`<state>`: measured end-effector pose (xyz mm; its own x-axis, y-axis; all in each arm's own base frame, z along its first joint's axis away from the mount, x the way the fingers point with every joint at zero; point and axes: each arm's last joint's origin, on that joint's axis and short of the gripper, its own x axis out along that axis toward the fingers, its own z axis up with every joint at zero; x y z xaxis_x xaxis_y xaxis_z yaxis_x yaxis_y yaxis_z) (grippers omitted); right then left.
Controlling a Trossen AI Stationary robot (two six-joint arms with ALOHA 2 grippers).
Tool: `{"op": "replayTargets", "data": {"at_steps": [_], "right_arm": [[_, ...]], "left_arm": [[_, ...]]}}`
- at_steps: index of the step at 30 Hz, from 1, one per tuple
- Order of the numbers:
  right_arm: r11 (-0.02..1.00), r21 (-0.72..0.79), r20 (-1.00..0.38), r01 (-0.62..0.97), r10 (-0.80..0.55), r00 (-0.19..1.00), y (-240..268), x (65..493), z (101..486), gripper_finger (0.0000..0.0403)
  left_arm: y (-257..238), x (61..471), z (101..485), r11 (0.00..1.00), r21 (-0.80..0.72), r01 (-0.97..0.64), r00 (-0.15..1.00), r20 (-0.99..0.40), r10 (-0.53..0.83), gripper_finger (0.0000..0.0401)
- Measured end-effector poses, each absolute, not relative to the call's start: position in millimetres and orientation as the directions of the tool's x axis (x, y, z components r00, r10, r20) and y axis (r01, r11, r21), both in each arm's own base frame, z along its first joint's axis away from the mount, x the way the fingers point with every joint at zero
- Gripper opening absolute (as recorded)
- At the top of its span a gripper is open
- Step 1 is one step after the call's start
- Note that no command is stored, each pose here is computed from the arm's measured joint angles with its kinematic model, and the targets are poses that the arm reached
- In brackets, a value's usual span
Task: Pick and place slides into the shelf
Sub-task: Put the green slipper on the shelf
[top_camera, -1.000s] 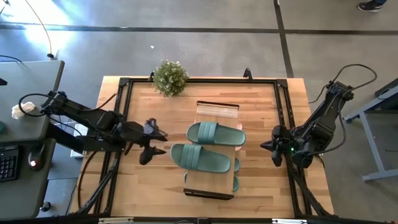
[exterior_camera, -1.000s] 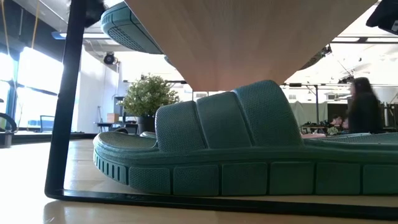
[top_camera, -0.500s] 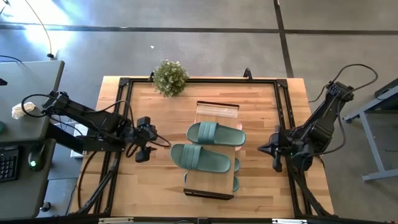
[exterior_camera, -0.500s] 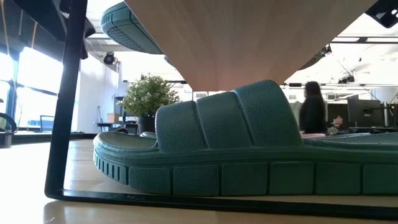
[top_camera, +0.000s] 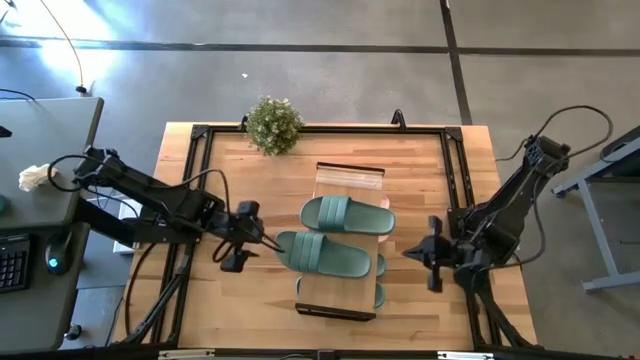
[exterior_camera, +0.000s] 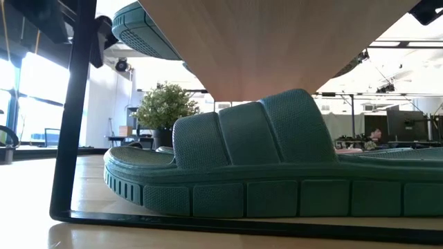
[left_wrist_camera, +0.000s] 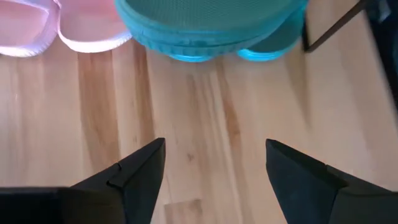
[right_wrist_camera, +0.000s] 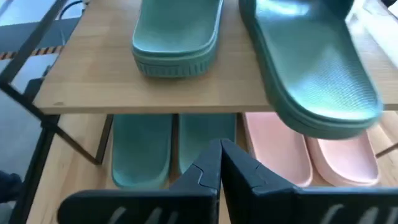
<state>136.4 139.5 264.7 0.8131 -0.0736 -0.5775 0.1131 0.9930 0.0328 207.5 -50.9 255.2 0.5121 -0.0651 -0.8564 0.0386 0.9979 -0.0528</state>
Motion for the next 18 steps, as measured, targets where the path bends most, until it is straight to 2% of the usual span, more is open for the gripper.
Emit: {"op": "replayTargets", "data": {"at_steps": [4,8,18], "right_arm": [[0.993,0.012,-0.585,0.120,-0.090,0.806,148.1,149.1,255.4,0.0000],[0.995,0.000,-0.573,0.100,-0.082,0.816,153.4,160.7,251.8,0.0000],[1.000,0.006,-0.543,-0.003,0.005,0.840,150.6,185.2,256.3,0.0000]], "left_arm": [[-52.1,213.4,245.9,0.997,-0.010,0.078,0.472,-0.881,-0.046,0.0232],[-54.2,218.1,246.1,0.993,-0.030,0.115,0.492,-0.867,-0.083,0.0193],[-58.2,228.1,256.7,0.985,-0.087,0.152,0.610,-0.775,-0.163,0.0099]]}}
